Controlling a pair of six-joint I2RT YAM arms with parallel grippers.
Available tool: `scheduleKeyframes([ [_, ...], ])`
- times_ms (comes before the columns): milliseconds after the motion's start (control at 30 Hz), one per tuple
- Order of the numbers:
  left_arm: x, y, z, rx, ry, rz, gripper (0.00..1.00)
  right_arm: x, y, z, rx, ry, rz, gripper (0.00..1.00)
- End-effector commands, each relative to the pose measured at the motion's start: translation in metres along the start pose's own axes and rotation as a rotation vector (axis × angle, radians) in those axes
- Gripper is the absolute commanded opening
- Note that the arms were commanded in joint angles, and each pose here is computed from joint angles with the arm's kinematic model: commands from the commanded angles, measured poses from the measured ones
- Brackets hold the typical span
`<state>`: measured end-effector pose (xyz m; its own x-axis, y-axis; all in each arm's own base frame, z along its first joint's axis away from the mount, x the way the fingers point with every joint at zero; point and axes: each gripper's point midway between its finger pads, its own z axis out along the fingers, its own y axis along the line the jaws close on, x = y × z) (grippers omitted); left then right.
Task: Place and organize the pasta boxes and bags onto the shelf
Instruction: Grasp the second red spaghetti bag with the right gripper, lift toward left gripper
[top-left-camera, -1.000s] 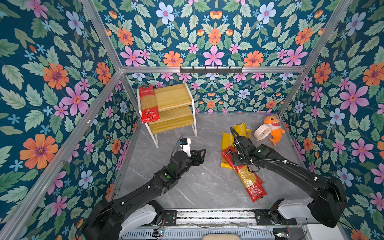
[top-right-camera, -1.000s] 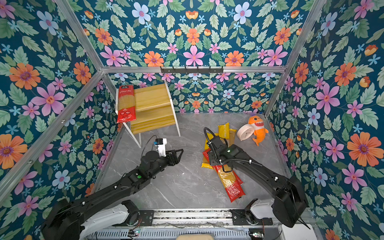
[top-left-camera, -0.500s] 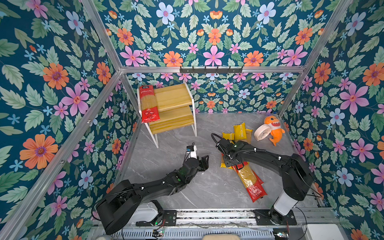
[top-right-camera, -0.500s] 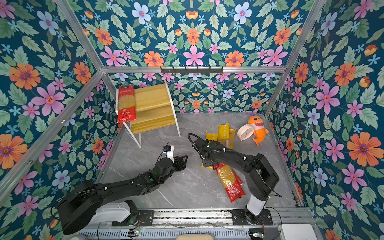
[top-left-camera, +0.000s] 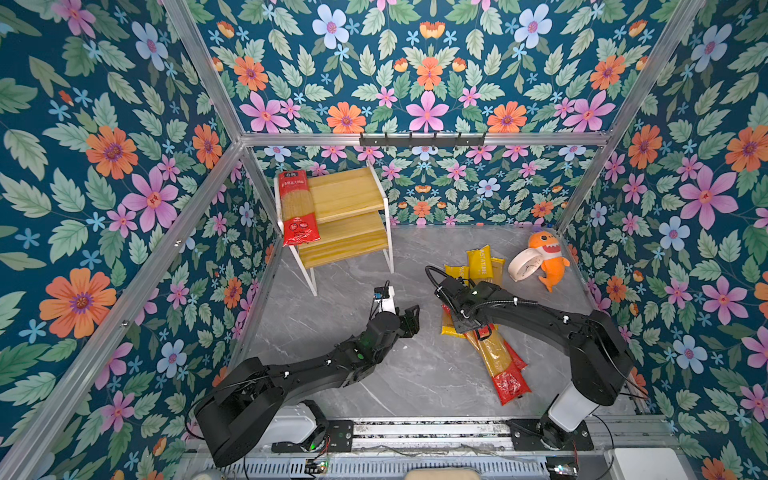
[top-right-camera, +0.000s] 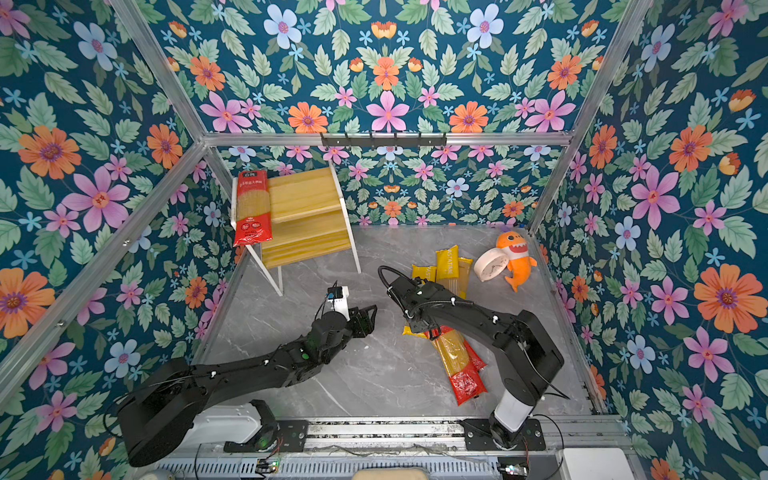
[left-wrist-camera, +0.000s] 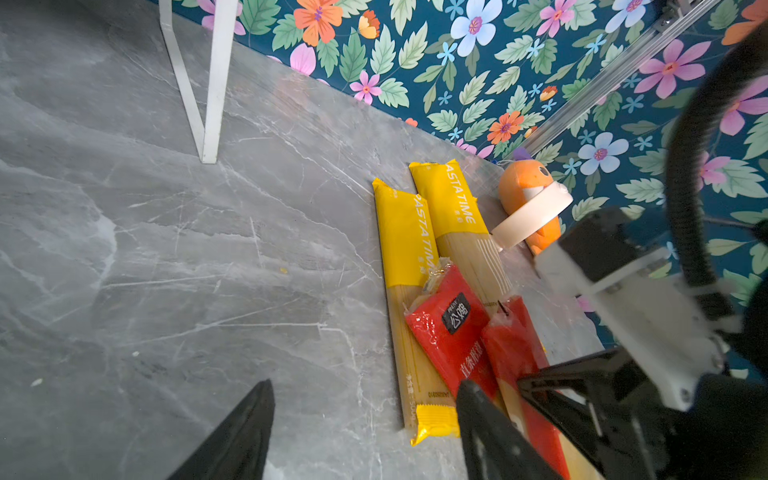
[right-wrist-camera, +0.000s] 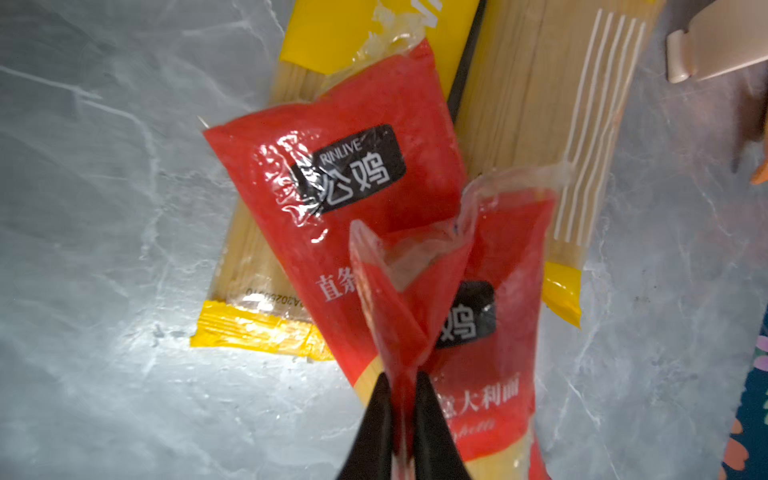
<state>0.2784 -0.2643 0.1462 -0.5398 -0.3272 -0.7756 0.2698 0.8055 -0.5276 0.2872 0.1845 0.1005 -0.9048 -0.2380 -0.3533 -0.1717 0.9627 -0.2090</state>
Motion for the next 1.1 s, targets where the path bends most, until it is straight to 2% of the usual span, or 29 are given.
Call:
scheduleKeyframes([
  [0, -0.001, -0.029, -0.003, 0.159, 0.003, 0.022, 0.74, -0.016, 0.006, -0.020, -0.076, -0.071, 0.057, 0.08],
  [133, 0.016, -0.064, -0.009, 0.363, 0.074, 0.079, 0.77, -0.029, 0.007, -0.043, -0.183, -0.138, 0.131, 0.05],
  [267, 0.035, -0.085, -0.004, 0.436, 0.142, 0.142, 0.80, -0.049, 0.013, -0.070, -0.335, -0.262, 0.219, 0.02],
  [400, 0.045, -0.103, 0.003, 0.500, 0.174, 0.141, 0.83, -0.064, 0.017, -0.087, -0.421, -0.348, 0.302, 0.00],
  [767, 0.070, -0.115, 0.026, 0.526, 0.230, 0.149, 0.80, -0.082, 0.017, -0.107, -0.478, -0.413, 0.406, 0.00],
  [1067, 0.078, -0.111, 0.042, 0.502, 0.221, 0.179, 0.64, -0.090, 0.023, -0.118, -0.506, -0.440, 0.421, 0.00],
])
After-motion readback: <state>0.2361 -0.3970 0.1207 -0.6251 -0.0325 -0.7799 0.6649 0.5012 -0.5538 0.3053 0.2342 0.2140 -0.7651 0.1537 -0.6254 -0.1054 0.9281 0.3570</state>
